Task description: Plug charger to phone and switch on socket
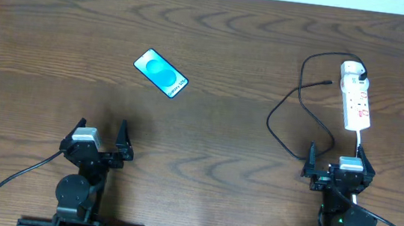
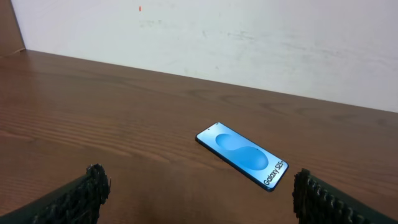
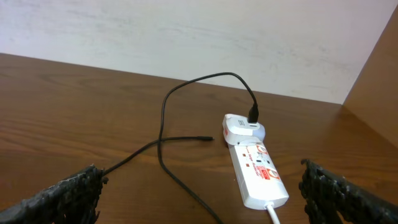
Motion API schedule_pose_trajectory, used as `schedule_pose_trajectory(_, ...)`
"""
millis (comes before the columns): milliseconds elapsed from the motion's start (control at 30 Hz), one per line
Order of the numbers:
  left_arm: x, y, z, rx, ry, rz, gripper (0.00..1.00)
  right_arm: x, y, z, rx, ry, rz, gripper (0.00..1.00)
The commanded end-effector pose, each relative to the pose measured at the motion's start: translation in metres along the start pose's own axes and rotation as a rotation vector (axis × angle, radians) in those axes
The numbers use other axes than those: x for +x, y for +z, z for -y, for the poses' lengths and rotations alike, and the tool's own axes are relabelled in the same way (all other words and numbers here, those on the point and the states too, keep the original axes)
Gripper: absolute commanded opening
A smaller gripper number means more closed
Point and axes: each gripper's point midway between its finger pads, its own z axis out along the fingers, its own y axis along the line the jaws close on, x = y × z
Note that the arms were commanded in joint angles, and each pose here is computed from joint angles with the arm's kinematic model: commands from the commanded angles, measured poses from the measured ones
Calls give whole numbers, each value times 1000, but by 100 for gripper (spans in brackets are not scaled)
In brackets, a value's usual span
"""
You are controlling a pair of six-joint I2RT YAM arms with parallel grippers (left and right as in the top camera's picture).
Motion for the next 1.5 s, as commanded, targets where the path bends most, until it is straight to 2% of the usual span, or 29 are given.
schedule_pose_trajectory(0,14,1,-12,-57,28,-36,96,0,0,-3,-14,-4,4,99)
schedule_pose_trajectory(1467,14,1,-12,-58,28,-35,95,0,0,-3,-14,-4,4,99)
